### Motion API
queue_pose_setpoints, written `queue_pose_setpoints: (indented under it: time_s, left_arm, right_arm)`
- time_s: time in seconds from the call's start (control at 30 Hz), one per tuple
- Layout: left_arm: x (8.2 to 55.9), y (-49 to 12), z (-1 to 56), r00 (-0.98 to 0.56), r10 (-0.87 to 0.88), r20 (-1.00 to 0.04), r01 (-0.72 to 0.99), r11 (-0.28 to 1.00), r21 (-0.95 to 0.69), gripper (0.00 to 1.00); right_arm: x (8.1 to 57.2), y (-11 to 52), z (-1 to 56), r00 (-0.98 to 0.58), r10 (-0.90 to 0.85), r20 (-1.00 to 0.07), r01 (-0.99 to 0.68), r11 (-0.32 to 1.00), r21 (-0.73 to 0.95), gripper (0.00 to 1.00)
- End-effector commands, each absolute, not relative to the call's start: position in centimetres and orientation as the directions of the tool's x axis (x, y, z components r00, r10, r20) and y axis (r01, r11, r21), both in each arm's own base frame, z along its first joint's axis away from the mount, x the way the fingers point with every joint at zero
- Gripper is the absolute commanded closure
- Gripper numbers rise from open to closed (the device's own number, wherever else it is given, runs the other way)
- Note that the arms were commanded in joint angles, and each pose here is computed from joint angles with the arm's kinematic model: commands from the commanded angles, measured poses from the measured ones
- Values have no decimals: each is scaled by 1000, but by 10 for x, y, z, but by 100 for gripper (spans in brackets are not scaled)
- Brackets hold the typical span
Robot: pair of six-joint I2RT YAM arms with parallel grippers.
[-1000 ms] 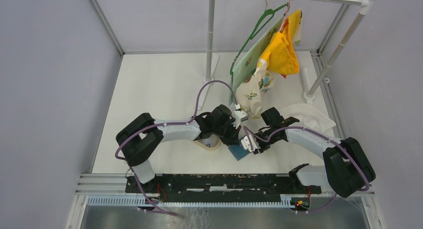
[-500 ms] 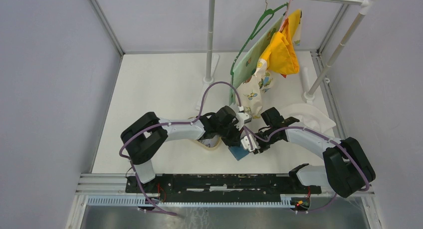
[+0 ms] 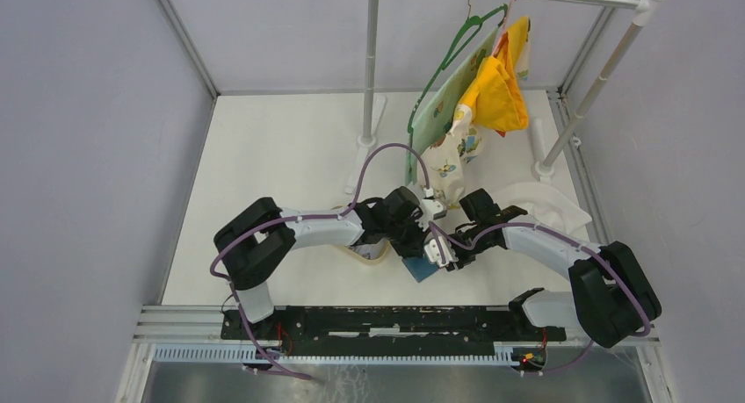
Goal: Put the credit cards into the card holder
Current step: Close the card holder at the center of the board.
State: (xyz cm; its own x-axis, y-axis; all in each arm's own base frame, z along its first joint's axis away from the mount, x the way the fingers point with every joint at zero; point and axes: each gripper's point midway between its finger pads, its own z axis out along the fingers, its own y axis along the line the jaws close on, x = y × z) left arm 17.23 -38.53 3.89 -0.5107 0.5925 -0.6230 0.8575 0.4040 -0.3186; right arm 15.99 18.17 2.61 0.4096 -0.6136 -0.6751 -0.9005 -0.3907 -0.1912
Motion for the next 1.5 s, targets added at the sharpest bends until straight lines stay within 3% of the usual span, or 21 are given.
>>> queue_pose_setpoints:
  time_s: [0.0,0.43,0.73,1.07,1.47]
  left_arm:
    - [179,-394,41,-451,617,-645,889,372,-265,98]
    - [174,-386,22,-463,666,-585,884,392,-254,98]
    - [172,-382,10,-471,688,-552,881,399,-253,98]
    - [171,-379,7,-473,694,-542,880,404,-251,98]
    - [169,-380,7,-473,696,-541,881,396,-261,98]
  right_arm:
    - [168,191,35,430,-588,-685,-893,-391,-224,62]
    - [167,193,41,435,-570,-697,-889,-393,-234,62]
    - [167,207,73,462,-487,-741,-878,-369,-305,52]
    - [177,205,56,448,-535,-716,-892,-316,-323,63]
    - [180,212,42,483,-574,-661,-876,-317,-365,70]
